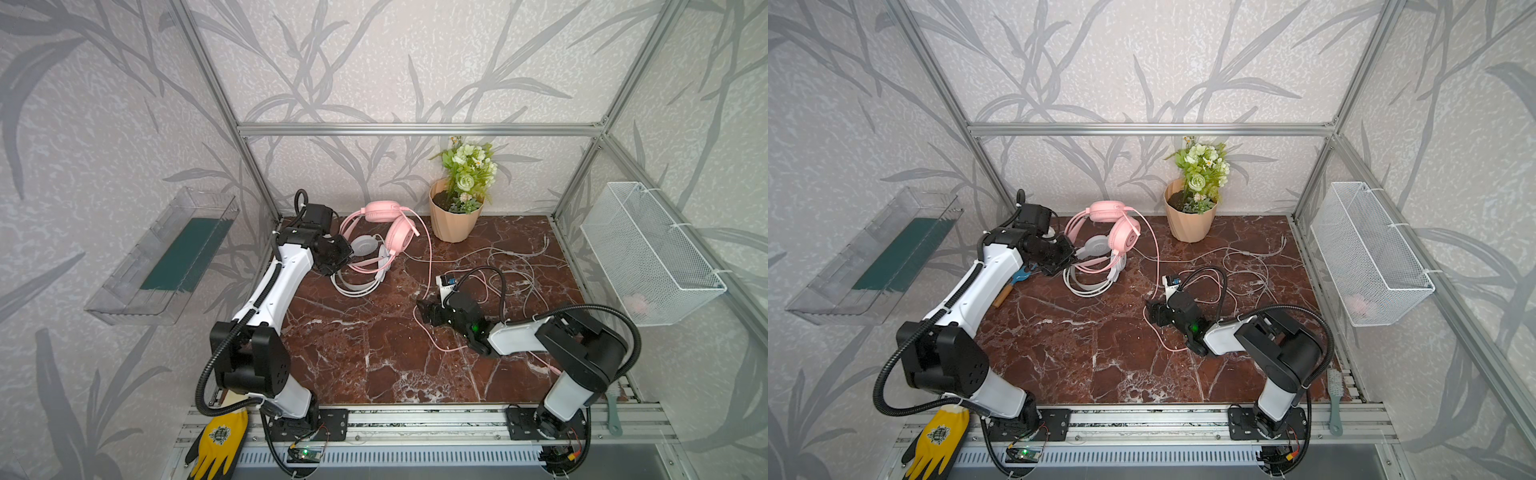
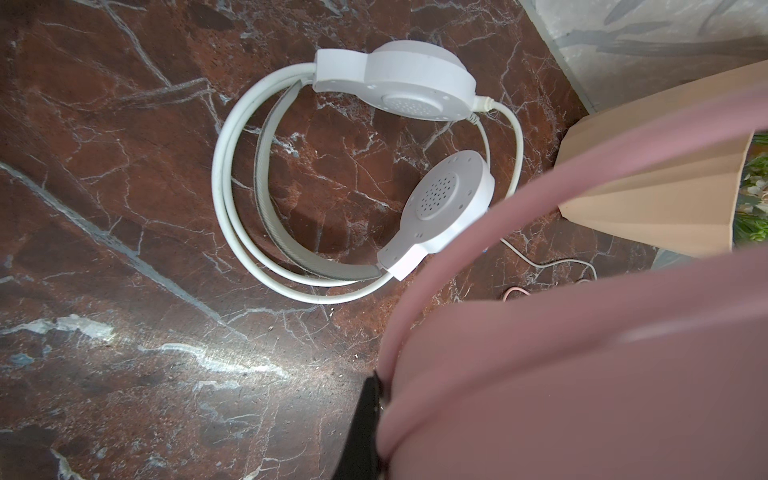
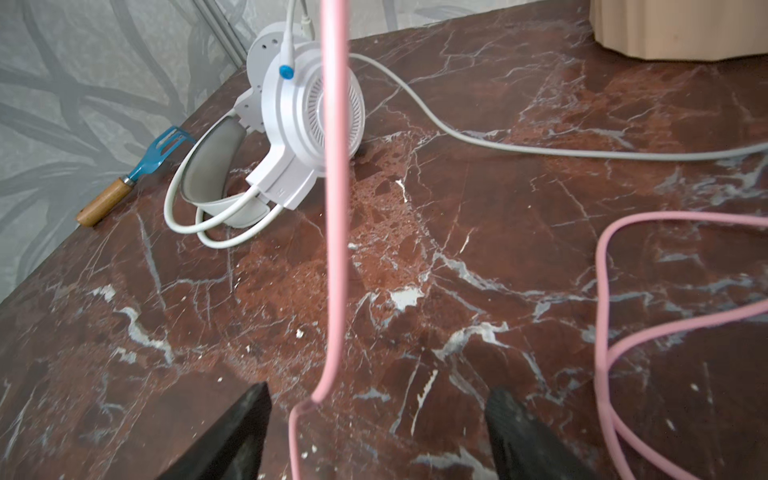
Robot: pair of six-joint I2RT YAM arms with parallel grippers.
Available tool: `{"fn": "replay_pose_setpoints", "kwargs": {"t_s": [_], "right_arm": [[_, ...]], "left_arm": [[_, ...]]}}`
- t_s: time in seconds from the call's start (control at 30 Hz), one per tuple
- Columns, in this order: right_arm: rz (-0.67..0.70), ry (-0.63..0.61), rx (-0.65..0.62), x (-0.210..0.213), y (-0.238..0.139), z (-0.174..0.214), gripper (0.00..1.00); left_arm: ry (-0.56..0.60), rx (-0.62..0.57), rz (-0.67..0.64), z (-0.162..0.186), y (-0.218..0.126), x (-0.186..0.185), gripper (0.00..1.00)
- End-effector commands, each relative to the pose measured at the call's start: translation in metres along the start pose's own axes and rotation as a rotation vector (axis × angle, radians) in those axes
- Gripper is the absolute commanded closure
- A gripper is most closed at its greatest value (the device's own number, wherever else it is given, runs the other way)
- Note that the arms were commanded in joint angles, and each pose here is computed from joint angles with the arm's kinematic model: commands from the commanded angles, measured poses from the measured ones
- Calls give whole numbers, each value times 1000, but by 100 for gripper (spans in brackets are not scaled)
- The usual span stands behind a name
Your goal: Wrap the headphones
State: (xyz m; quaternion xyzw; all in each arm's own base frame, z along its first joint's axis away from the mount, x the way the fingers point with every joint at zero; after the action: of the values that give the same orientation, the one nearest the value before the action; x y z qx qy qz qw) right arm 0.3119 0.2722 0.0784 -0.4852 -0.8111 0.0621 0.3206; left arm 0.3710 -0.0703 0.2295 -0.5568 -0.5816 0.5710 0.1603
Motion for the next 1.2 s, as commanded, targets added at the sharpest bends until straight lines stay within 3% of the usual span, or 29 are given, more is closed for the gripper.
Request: {"fn": "replay_pose_setpoints", "kwargs": {"t_s": [0.0, 0.27, 0.5, 0.67, 0.9, 1.03, 1.17], "right_arm": [[-23, 47, -136, 6, 12, -23, 25], [-89, 67, -162, 14, 29, -20, 47], [-136, 45, -105, 20, 27, -11, 82], [-166, -31, -3, 27, 11, -3, 100], [-207, -335, 326, 47, -16, 14, 100], [-214, -515, 437, 53, -31, 21, 100], [-251, -615, 499, 63, -43, 23, 100]], "left_arm": [[8, -75, 96, -9, -28, -19, 100], [1, -78, 100, -9, -30, -20, 100], [-20, -88, 103, -12, -28, -21, 100], [-50, -105, 93, -17, -27, -20, 100], [-77, -124, 60, -21, -24, -15, 100], [-83, -140, 59, -24, -24, -16, 100], [-83, -144, 45, -24, -24, -15, 100]]}}
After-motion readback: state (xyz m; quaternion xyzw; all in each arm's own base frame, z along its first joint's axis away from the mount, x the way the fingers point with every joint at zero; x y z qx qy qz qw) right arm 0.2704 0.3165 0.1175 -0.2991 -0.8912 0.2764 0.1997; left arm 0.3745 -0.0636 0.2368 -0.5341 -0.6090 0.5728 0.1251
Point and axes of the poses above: each gripper's point midway between its finger pads, its own y axis out along the fingers, its own x axis along the line the jaws close on, z = x × y, the point moved 3 cm from there along -y, back along the fingers, and after that the axes turned 8 degrees about y, right-handed, at the moved point
